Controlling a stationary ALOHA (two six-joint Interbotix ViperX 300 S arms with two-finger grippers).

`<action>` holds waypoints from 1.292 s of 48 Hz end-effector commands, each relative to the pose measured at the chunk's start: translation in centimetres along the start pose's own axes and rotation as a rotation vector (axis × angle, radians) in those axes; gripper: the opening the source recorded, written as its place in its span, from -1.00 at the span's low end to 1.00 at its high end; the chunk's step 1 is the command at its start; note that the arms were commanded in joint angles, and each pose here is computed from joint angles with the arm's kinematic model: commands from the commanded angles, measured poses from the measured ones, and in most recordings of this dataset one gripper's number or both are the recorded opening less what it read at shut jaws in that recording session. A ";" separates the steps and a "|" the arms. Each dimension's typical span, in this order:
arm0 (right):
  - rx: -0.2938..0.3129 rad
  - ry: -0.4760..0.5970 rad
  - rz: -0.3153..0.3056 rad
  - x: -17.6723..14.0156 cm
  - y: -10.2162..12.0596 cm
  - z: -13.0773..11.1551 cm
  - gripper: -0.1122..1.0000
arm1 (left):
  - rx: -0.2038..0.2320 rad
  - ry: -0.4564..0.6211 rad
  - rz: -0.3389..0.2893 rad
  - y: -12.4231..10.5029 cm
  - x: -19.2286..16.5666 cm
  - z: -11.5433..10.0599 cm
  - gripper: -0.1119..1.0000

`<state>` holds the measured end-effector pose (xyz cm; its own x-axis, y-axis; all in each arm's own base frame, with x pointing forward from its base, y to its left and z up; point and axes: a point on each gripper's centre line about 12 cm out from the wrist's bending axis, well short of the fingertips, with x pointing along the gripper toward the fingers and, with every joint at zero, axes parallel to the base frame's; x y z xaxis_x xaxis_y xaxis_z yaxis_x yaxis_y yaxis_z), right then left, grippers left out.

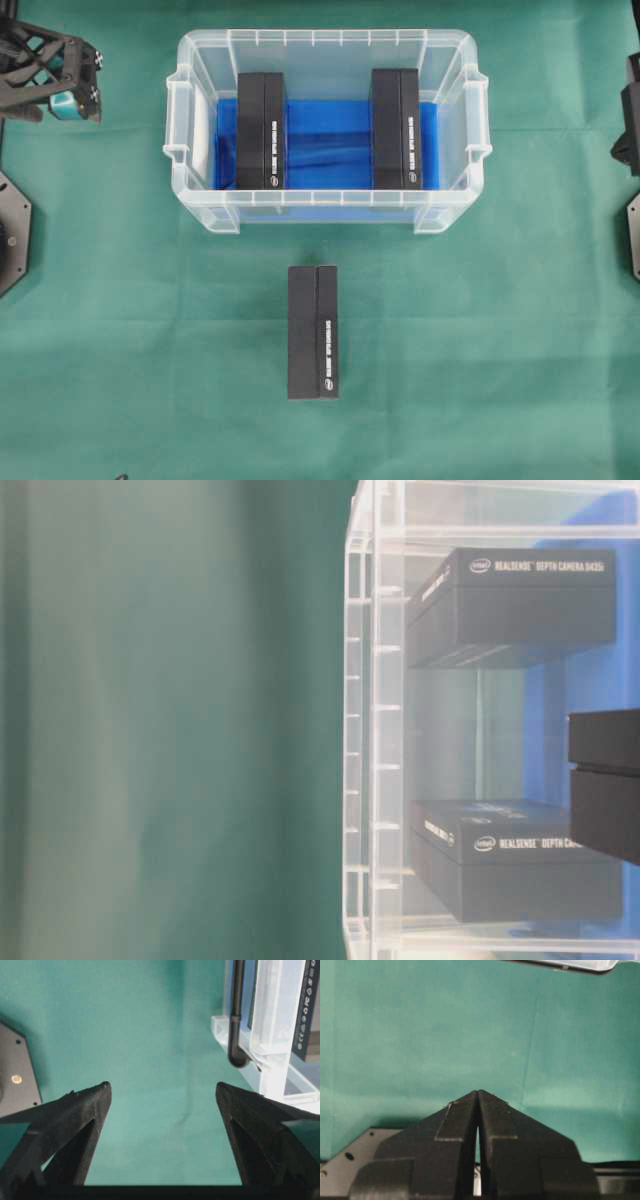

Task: Take the box out of the case with the left arm.
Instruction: 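Move the open left gripper over the left black box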

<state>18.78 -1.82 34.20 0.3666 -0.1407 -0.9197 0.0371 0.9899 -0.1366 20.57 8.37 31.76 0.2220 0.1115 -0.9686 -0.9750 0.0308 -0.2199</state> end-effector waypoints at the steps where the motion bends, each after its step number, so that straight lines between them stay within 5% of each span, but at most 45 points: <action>1: 0.001 -0.017 -0.002 -0.5 -0.1 0.3 -0.80 | -0.004 -0.011 -0.027 -0.4 -0.8 0.3 0.95; 12: 0.002 -0.017 -0.002 -0.5 -0.1 0.3 -0.80 | -0.012 0.003 -0.028 -1.6 -0.6 0.4 0.95; 43: 0.000 -0.014 -0.002 -0.4 -0.1 0.2 -0.80 | 0.099 0.029 -0.037 -16.5 2.1 2.0 0.95; 62: 0.000 -0.012 -0.002 -0.4 -0.1 0.2 -0.80 | 0.100 0.035 -0.016 -16.9 2.9 2.1 0.95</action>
<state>18.75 -1.82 34.19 0.3637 -0.1407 -0.9208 0.0357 0.9899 -0.1371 38.01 10.19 31.93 0.2124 0.0657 -0.9750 -0.9704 0.1314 -0.2025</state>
